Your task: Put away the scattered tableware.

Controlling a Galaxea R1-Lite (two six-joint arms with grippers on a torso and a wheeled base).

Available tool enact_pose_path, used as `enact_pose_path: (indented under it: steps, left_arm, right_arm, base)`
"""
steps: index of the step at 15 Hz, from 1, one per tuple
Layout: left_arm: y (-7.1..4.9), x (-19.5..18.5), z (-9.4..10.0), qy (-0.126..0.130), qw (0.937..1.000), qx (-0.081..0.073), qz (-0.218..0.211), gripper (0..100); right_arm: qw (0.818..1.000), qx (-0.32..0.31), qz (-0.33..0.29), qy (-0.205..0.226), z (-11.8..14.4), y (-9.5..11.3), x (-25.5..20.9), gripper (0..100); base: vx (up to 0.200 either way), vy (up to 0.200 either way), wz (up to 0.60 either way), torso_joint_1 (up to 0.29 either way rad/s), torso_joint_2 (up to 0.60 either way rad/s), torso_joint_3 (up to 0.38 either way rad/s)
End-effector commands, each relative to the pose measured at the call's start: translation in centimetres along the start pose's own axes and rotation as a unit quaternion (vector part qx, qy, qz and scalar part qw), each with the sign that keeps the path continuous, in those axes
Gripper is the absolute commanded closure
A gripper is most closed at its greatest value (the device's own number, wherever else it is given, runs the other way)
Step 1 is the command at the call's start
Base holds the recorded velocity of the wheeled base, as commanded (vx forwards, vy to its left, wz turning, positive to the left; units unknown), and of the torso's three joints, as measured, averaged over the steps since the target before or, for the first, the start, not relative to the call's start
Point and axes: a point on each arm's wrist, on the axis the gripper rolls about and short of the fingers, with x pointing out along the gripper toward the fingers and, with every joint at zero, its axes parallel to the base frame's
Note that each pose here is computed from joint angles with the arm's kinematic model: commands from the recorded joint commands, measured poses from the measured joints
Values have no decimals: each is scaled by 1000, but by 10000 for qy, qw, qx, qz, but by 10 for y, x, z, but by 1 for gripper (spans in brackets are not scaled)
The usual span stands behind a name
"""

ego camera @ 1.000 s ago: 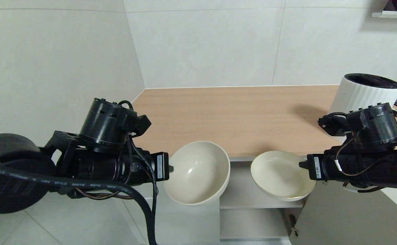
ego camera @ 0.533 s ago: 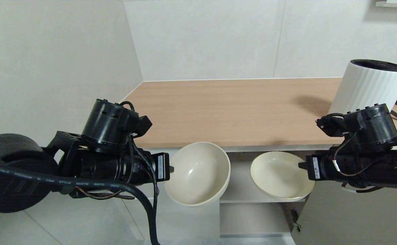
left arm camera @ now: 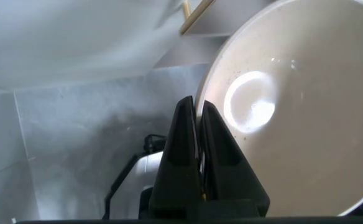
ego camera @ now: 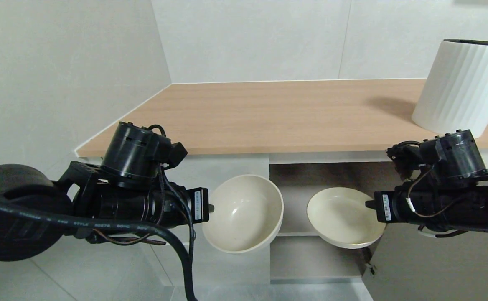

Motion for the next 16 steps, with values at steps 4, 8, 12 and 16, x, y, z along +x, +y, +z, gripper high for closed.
enact_pose_path:
  steps: [4, 8, 12, 16]
  left_arm:
    - [0, 2, -1, 35, 10000, -2, 17, 100]
    - [0, 2, -1, 35, 10000, -2, 17, 100]
    - [0, 2, -1, 35, 10000, -2, 17, 100]
    - [0, 2, -1, 35, 10000, -2, 17, 100]
  right_arm:
    - [10000, -5, -15, 61, -1, 0, 4, 100]
    - [10000, -4, -13, 54, -1, 0, 4, 100]
    - [9999, -8, -26, 98, -2, 0, 8, 100]
    - [9995, -17, -81, 297, -10, 1, 43, 100]
  base:
    - [0, 0, 0, -130, 455, 321]
    - [0, 0, 0, -60, 300, 232]
    - [0, 0, 0, -8, 19, 12]
    - [0, 0, 0, 0, 0, 0]
